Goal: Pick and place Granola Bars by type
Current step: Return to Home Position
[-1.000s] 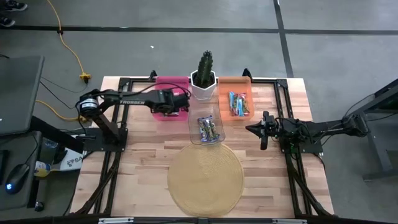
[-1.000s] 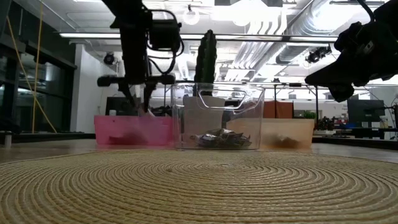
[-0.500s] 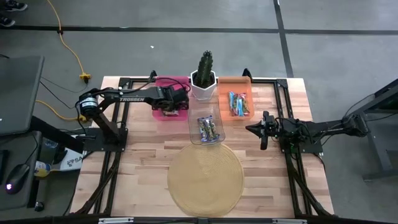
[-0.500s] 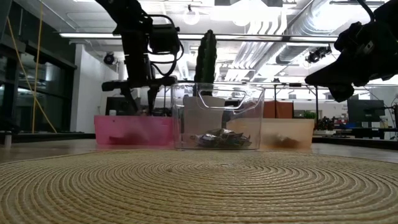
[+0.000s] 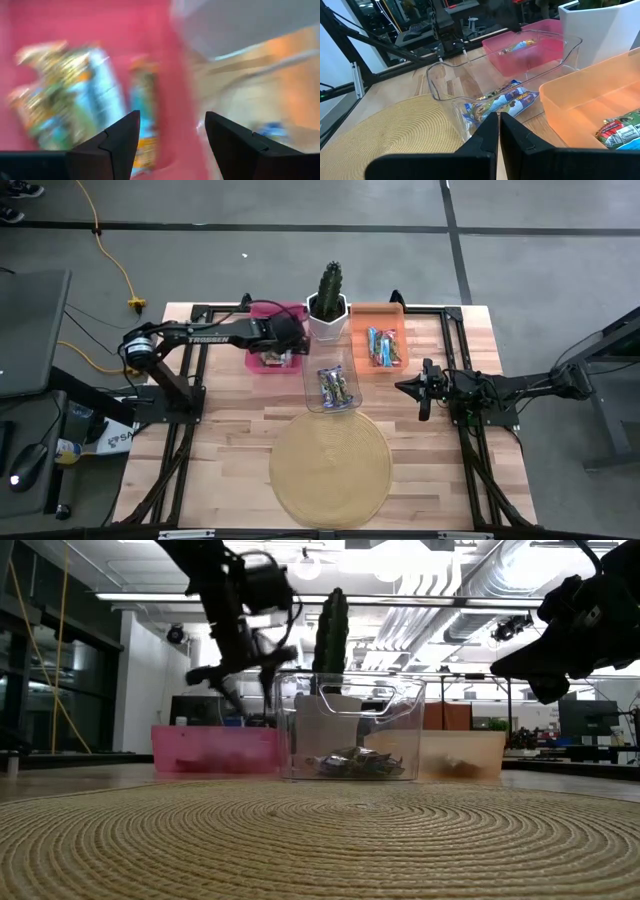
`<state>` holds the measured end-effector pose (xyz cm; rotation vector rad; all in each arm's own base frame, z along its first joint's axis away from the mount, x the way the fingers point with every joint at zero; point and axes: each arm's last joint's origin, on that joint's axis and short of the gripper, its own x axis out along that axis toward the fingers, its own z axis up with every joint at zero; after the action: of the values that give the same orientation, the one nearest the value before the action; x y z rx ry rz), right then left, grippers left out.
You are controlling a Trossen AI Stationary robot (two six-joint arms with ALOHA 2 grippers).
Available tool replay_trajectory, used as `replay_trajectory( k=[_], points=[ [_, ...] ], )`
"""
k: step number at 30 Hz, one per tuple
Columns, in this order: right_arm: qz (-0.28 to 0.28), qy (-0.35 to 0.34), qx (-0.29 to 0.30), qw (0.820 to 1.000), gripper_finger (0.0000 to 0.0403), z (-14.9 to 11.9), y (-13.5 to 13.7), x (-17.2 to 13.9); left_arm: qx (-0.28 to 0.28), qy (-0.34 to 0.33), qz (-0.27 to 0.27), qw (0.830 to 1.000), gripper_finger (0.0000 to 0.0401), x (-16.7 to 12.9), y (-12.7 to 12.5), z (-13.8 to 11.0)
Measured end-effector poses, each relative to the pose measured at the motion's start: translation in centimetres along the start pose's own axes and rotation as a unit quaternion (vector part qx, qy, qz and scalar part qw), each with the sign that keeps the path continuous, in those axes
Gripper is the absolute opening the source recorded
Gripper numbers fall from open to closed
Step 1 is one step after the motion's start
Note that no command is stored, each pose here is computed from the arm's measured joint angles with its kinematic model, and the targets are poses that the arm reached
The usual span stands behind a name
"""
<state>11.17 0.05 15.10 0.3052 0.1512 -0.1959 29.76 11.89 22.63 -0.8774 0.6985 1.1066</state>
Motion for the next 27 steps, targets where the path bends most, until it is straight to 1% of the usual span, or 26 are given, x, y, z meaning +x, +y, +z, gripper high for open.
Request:
replay_trajectory(
  k=[3, 6, 9, 12, 17, 20, 22, 24, 25, 27],
  points=[
    [0.000, 0.000, 0.001, 1.000, 0.0000, 0.0, 0.0, 0.0, 0.040, -0.032, -0.057, 0.997, 0.0218, -1.3, -0.8, 0.6],
    [0.000, 0.000, 0.001, 1.000, 0.0000, 0.0, 0.0, 0.0, 0.075, -0.079, -0.121, 0.987, 0.0214, -3.3, -1.8, 1.1],
    [0.000, 0.000, 0.001, 1.000, 0.0000, 0.0, 0.0, 0.0, 0.108, -0.123, -0.176, 0.971, 0.0209, -5.4, -2.6, 1.4],
    [0.000, 0.000, 0.001, 1.000, 0.0000, 0.0, 0.0, 0.0, 0.139, -0.154, -0.230, 0.951, 0.0204, -7.4, -3.1, 1.5],
    [0.000, 0.000, 0.000, 1.000, 0.0000, 0.0, 0.0, 0.0, 0.187, -0.173, -0.291, 0.922, 0.0196, -10.5, -3.3, 1.1],
    [0.000, 0.000, 0.001, 1.000, 0.0000, 0.0, 0.0, 0.0, 0.209, -0.190, -0.319, 0.905, 0.0188, -12.2, -3.0, 0.6],
    [0.000, 0.000, 0.000, 1.000, 0.0000, 0.0, 0.0, 0.0, 0.209, -0.209, -0.344, 0.891, 0.0182, -13.2, -2.5, 0.2],
    [0.000, 0.000, 0.000, 1.000, 0.0000, 0.0, 0.0, 0.0, 0.202, -0.227, -0.373, 0.877, 0.0176, -14.0, -1.4, -0.3],
    [0.000, 0.000, 0.001, 1.000, 0.0000, 0.0, 0.0, 0.0, 0.198, -0.235, -0.391, 0.867, 0.0172, -14.3, -0.8, -0.6],
    [0.000, 0.000, 0.000, 1.000, 0.0000, 0.0, 0.0, 0.0, 0.191, -0.251, -0.437, 0.842, 0.0164, -15.1, 0.4, -1.4]
  ],
)
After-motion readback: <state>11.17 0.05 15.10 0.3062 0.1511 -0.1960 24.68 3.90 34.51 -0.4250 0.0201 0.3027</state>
